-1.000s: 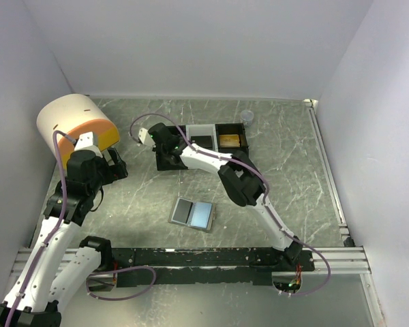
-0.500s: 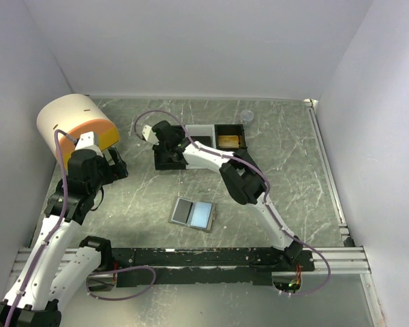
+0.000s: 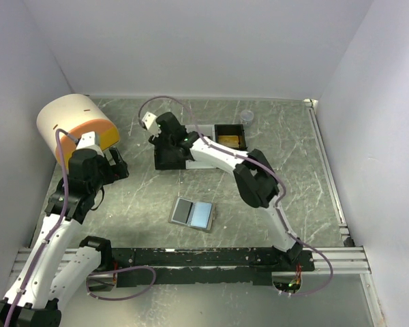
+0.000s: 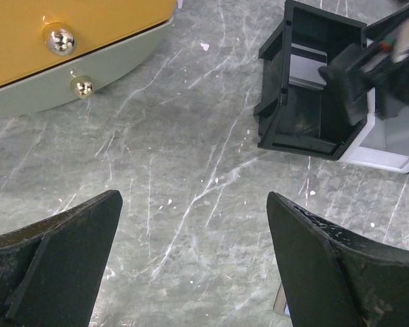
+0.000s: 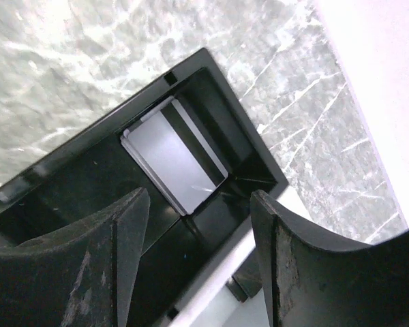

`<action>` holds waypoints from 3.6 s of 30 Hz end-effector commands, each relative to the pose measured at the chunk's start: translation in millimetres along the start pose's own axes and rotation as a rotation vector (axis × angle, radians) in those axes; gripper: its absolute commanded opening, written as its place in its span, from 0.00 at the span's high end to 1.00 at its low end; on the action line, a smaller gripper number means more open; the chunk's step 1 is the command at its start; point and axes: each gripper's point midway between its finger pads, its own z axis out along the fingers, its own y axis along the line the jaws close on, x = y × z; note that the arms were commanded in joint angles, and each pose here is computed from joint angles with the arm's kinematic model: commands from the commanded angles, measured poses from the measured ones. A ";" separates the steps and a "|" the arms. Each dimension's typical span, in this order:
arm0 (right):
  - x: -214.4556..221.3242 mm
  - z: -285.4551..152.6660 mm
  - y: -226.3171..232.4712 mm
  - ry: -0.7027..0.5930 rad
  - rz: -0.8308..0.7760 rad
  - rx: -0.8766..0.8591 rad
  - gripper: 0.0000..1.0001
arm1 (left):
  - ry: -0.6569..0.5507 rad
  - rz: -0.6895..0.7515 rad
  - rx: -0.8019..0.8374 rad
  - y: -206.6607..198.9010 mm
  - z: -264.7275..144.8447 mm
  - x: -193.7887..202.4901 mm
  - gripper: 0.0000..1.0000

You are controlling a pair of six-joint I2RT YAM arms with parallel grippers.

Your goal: Take the credit cards out of the card holder

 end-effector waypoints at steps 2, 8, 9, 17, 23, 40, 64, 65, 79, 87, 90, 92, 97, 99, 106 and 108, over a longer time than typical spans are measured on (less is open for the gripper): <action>-48.1 -56.2 -34.5 -0.166 0.255 0.050 0.37 | -0.004 0.012 0.044 -6.6 -1.1 -3.2 0.00; -43.7 -122.6 -52.9 -0.248 0.548 0.071 0.35 | 0.011 0.015 0.067 -10.4 -0.3 0.3 0.00; -37.7 -130.7 -50.6 -0.248 0.594 0.057 0.35 | 0.014 0.015 0.072 -11.4 -0.3 0.8 0.00; 19.8 -182.2 -6.6 -0.242 1.029 -0.053 0.33 | 0.049 0.028 0.110 -17.7 3.4 9.3 0.00; 44.4 -198.9 56.1 -0.118 1.162 -0.297 0.33 | 0.091 0.036 0.150 -25.2 6.0 16.4 0.00; 89.0 -227.1 167.9 0.020 1.341 -0.609 0.49 | 0.224 0.108 0.372 -61.3 19.1 44.8 0.09; 144.3 -201.1 193.9 0.113 1.464 -0.537 0.69 | 0.477 0.057 0.601 -159.9 4.9 162.3 0.33; 144.1 -200.4 195.0 0.119 1.461 -0.543 0.71 | 0.482 0.071 0.593 -161.8 6.5 165.9 0.35; 137.0 -197.3 188.5 0.125 1.455 -0.539 0.75 | 0.575 0.137 0.523 -161.9 12.6 219.9 0.55; 128.2 -194.0 184.4 0.116 1.458 -0.551 0.74 | 0.597 0.124 0.512 -156.7 4.9 233.9 0.64; 128.4 -192.7 185.7 0.122 1.461 -0.553 0.74 | 0.598 0.115 0.515 -156.5 1.3 235.8 0.65; 129.6 -191.2 187.2 0.131 1.463 -0.554 0.74 | 0.598 0.113 0.510 -155.8 0.2 236.1 0.65; 138.5 -187.7 192.8 0.165 1.498 -0.539 0.74 | 0.593 0.115 0.504 -154.8 -1.5 236.1 0.66; 142.5 -186.0 192.5 0.171 1.520 -0.519 0.74 | 0.577 0.122 0.489 -153.4 0.9 232.8 0.64; 156.0 -184.3 193.7 0.196 1.543 -0.470 0.74 | 0.494 0.166 0.410 -157.4 14.6 206.0 0.54; 156.3 -183.7 193.8 0.196 1.544 -0.472 0.74 | 0.493 0.177 0.417 -162.3 17.5 205.8 0.54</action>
